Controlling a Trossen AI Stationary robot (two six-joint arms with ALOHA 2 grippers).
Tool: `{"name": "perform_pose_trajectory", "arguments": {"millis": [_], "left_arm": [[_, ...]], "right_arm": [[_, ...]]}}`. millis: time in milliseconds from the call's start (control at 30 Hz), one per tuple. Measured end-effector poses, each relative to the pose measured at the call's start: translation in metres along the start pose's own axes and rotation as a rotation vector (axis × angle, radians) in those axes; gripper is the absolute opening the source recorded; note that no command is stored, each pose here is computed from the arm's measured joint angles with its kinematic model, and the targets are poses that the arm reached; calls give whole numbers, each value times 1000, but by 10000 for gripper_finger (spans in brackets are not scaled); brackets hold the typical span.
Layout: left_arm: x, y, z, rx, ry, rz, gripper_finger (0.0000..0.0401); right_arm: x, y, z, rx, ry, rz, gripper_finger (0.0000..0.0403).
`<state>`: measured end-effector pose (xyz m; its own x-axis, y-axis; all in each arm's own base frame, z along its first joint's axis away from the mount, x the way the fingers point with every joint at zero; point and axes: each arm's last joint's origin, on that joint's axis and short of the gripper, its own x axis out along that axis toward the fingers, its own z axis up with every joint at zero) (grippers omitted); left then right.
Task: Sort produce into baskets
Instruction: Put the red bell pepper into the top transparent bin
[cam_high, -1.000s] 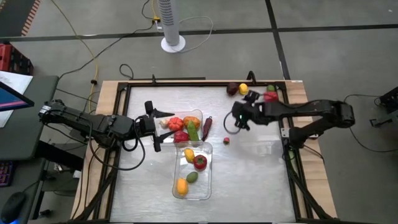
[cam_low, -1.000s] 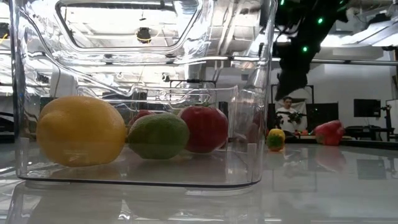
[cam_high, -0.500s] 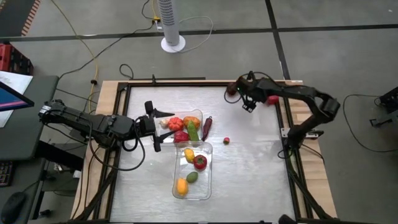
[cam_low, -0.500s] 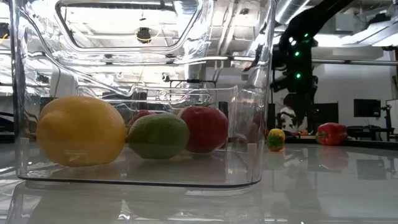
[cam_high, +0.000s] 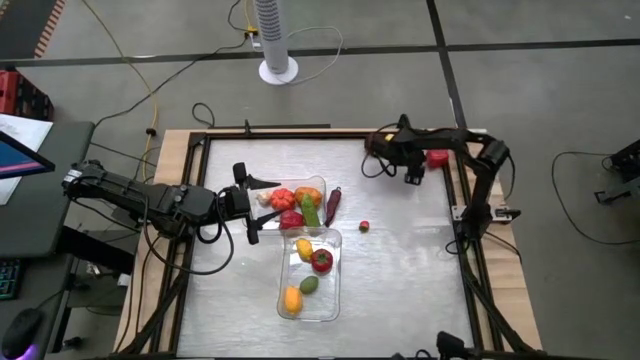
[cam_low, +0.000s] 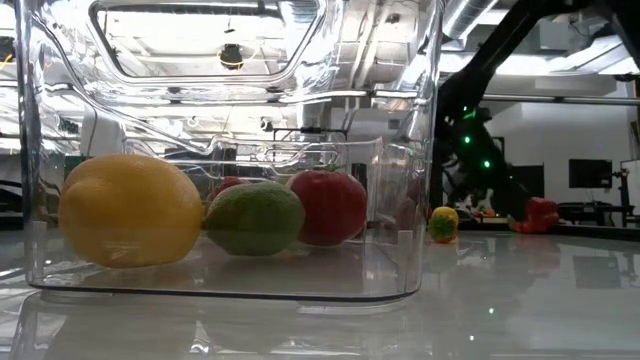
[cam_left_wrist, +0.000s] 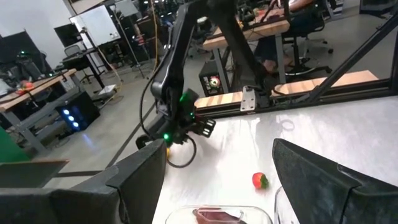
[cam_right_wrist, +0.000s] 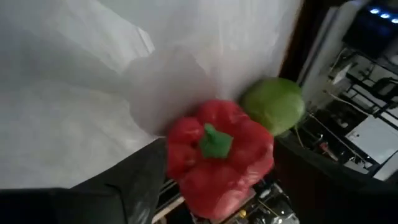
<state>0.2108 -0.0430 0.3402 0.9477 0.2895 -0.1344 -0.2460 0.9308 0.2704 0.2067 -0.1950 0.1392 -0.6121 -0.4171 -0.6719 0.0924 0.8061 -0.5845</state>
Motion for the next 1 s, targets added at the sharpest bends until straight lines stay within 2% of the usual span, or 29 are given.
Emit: {"name": "perform_pose_trajectory", "arguments": {"millis": [200,433,733,1000], "left_arm": [[0,0,0,0,1,0,280],[0,0,0,1,1,0,280],[0,0,0,1,1,0,280],[0,0,0,1,1,0,280]], "right_arm": [[15,0,3,-19,60,18,281],[23,-4,3,-13,82,14,256],[18,0,5,-25,66,2,222],[6,11,9,-37,31,-18,173]]}}
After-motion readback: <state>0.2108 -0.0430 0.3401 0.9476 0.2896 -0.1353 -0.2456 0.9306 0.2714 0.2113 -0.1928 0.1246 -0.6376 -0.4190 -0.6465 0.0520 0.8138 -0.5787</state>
